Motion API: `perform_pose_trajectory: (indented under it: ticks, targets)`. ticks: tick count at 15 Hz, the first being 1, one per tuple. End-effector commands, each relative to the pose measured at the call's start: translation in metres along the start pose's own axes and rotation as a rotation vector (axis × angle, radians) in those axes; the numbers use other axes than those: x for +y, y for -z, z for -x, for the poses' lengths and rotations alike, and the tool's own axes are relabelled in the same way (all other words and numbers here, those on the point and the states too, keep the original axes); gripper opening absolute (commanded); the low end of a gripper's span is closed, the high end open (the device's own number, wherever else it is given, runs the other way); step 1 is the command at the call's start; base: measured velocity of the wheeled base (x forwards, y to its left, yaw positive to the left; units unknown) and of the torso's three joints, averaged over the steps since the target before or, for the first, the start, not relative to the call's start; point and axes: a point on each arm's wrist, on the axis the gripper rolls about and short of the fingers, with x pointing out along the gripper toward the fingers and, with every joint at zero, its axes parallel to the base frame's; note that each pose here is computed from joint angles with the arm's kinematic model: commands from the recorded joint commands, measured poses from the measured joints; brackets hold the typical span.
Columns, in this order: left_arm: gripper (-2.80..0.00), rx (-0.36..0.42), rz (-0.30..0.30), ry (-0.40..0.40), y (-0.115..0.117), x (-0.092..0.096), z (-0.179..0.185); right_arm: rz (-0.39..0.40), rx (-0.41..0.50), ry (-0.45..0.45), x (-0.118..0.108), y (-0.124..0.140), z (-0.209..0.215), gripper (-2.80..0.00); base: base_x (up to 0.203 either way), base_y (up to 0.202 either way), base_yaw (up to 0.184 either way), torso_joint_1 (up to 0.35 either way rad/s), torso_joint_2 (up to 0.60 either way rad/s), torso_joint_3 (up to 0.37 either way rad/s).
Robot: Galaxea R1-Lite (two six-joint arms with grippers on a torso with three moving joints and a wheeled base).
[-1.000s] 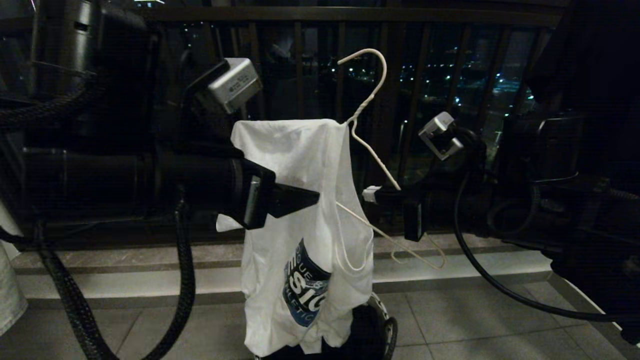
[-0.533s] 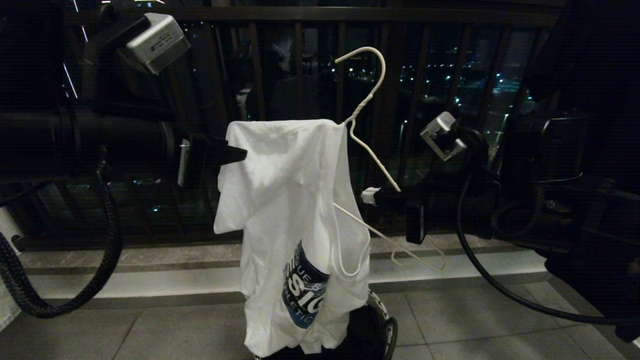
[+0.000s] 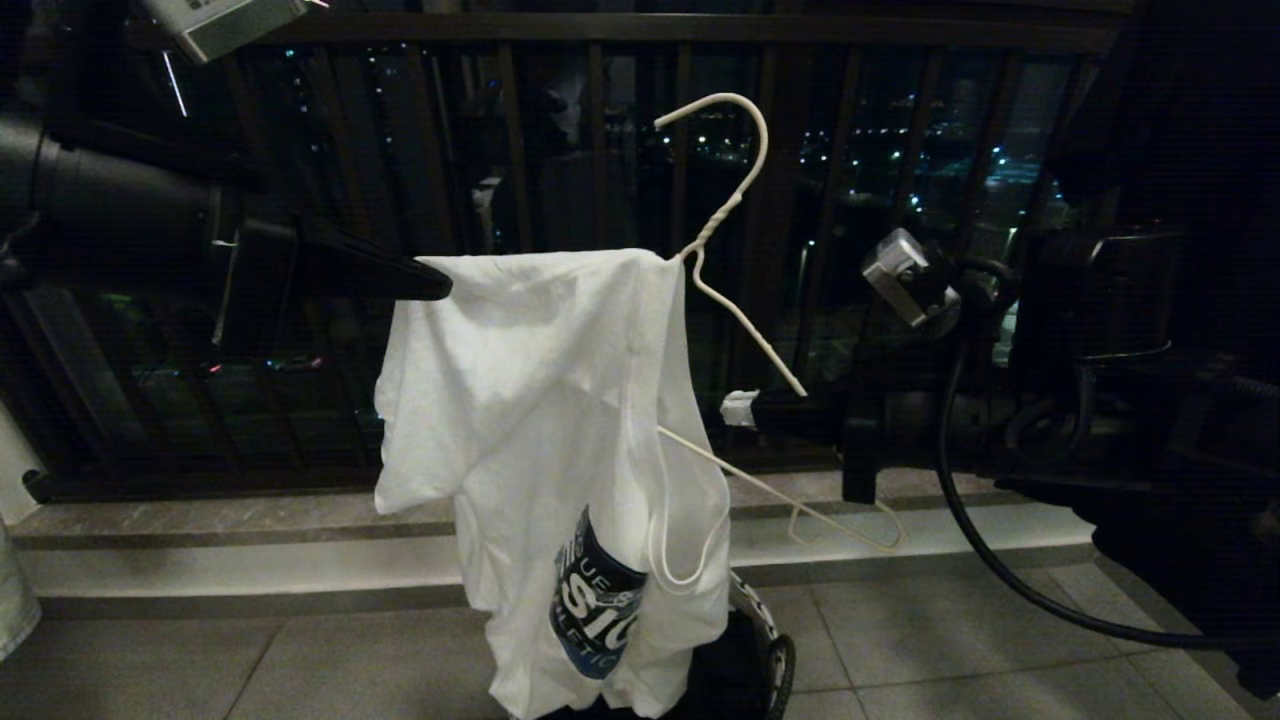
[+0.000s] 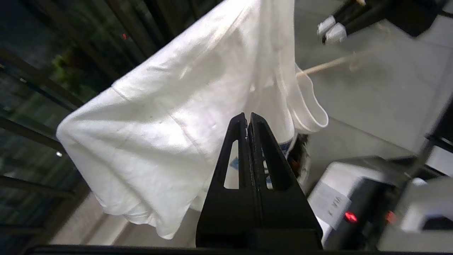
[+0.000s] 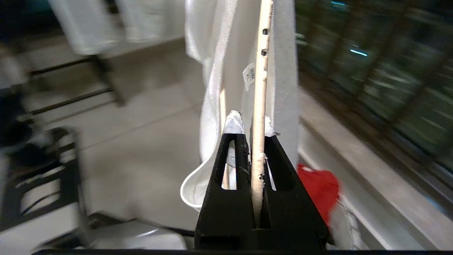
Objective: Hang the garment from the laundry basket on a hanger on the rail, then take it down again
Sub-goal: Hang the clothes on the clothes rack
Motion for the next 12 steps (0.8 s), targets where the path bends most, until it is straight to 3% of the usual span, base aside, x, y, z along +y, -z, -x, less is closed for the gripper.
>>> perform_pose_trajectory:
  ticks: [1,5,12]
  targets:
    - [-2.80,0.041,0.017,0.034,-0.004,-0.001,0.005,0.006,-0.022,-0.107,-0.012,-0.003,0.001,-2.80,0.000,0.000,0.000,0.000,0.00,0.000]
    - [-2.80,0.098,-0.005,0.078,-0.015,-0.008,0.021,0.006,-0.022,-0.244,-0.015,0.002,-0.006,-2.80,0.000,0.000,0.000,0.000,0.00,0.000]
    - [-2.80,0.190,-0.044,0.163,-0.006,-0.023,0.024,0.053,0.017,-0.341,-0.001,0.023,-0.011,-2.80,0.000,0.000,0.000,0.000,0.00,0.000]
